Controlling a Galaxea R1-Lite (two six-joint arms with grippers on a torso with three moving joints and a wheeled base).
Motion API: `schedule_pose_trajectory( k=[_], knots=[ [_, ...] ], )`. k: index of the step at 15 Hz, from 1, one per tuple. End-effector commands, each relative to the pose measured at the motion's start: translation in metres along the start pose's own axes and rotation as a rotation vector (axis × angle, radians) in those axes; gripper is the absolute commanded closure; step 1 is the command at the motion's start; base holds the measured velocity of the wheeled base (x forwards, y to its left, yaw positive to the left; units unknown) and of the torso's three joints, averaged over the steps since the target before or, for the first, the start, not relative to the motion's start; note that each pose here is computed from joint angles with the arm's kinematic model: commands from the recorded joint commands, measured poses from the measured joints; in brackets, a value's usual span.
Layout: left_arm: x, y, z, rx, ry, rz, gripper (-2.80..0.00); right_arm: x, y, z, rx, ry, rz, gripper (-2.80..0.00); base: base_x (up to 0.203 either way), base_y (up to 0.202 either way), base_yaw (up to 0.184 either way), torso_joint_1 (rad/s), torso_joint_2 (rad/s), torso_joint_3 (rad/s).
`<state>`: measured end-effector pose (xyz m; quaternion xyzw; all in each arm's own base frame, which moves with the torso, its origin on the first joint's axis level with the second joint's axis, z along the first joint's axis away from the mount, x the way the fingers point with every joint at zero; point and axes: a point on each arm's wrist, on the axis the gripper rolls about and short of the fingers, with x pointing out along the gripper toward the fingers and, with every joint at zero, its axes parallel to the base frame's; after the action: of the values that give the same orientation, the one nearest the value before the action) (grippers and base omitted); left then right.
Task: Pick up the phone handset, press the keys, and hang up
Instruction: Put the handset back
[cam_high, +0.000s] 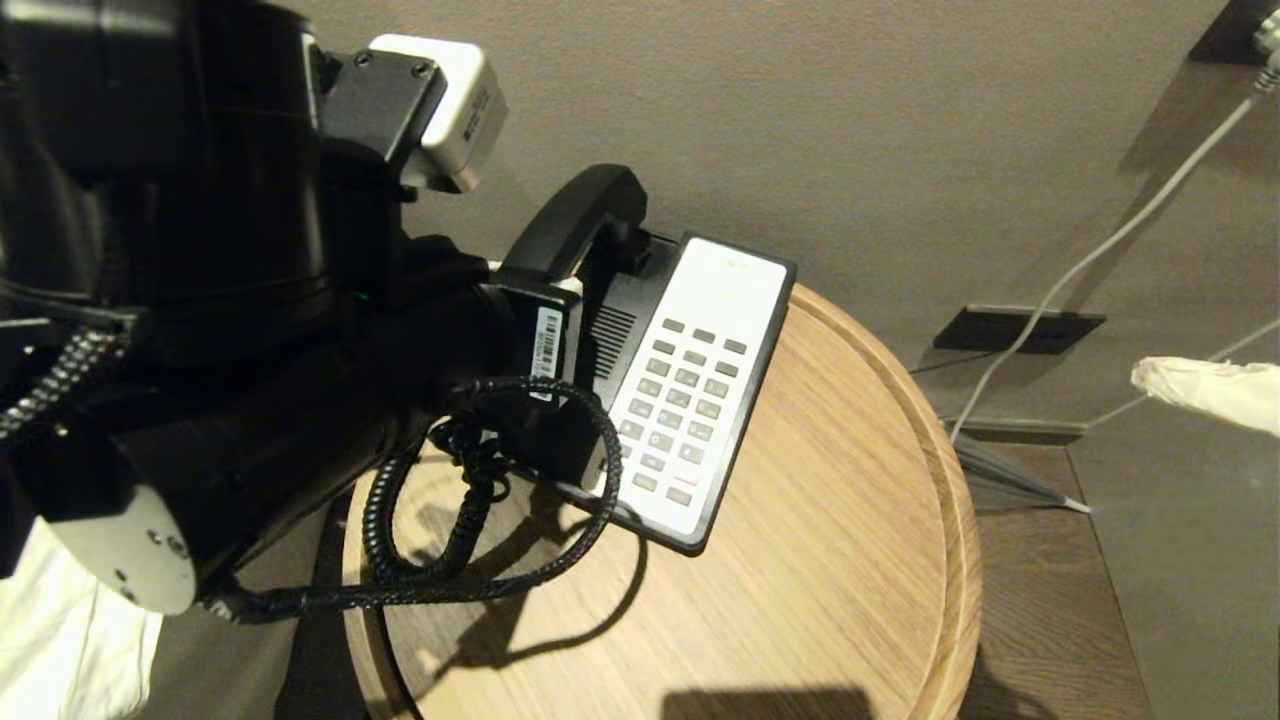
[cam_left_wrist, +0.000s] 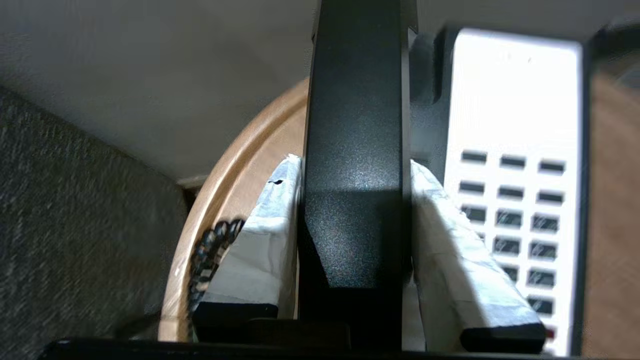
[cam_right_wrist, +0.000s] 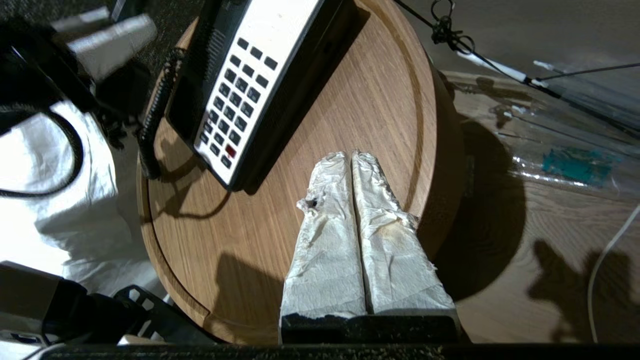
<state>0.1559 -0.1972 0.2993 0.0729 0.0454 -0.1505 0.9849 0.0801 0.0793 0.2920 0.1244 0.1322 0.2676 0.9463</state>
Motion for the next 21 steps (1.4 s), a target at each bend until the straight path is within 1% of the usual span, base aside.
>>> schedule_pose_trajectory(
  k=[1, 2, 3, 4, 7, 9, 16, 19, 21],
  knots=[
    [0.000, -0.002, 0.000, 0.004, -0.011, 0.006, 0.00, -0.003, -0.001, 0.000, 0.002, -0.002, 0.000, 0.00, 0.000, 0.000, 0.000, 0.000, 0.00, 0.000],
    [0.000, -0.004, -0.004, 0.033, -0.003, 0.007, 0.00, -0.004, 0.000, 0.002, 0.003, -0.005, 0.000, 0.00, 0.000, 0.000, 0.000, 0.000, 0.00, 0.000],
    [-0.001, -0.006, -0.008, 0.045, 0.000, 0.000, 0.00, -0.004, 0.000, 0.002, 0.004, -0.008, 0.001, 0.00, 0.000, 0.000, 0.000, 0.000, 0.00, 0.000],
    [-0.001, -0.008, -0.008, 0.040, -0.013, -0.006, 0.00, -0.004, 0.000, 0.002, 0.004, -0.007, 0.002, 0.00, 0.000, 0.000, 0.000, 0.000, 0.00, 0.000],
    [-0.002, -0.010, -0.019, 0.066, 0.008, -0.014, 0.00, -0.003, 0.000, 0.002, 0.003, -0.004, 0.001, 0.00, 0.000, 0.000, 0.000, 0.000, 0.00, 0.000],
    [-0.003, -0.012, -0.021, 0.073, 0.009, -0.026, 0.00, -0.002, 0.000, 0.002, 0.002, -0.002, 0.000, 0.00, 0.000, 0.000, 0.000, 0.000, 0.00, 0.000],
    [-0.002, -0.015, -0.040, 0.114, 0.059, -0.034, 0.00, -0.003, 0.001, 0.004, 0.004, -0.010, 0.005, 0.00, 0.000, 0.000, 0.000, 0.000, 0.00, 0.000],
    [0.002, -0.017, -0.040, 0.114, 0.062, -0.036, 0.00, -0.004, 0.001, 0.004, 0.004, -0.010, 0.006, 0.00, 0.000, 0.000, 0.000, 0.000, 0.00, 0.000],
    [0.004, -0.019, -0.038, 0.105, 0.048, -0.035, 0.00, -0.005, 0.000, 0.004, 0.005, -0.012, 0.006, 0.00, 0.000, 0.000, 0.000, 0.000, 0.00, 0.000]
  ],
)
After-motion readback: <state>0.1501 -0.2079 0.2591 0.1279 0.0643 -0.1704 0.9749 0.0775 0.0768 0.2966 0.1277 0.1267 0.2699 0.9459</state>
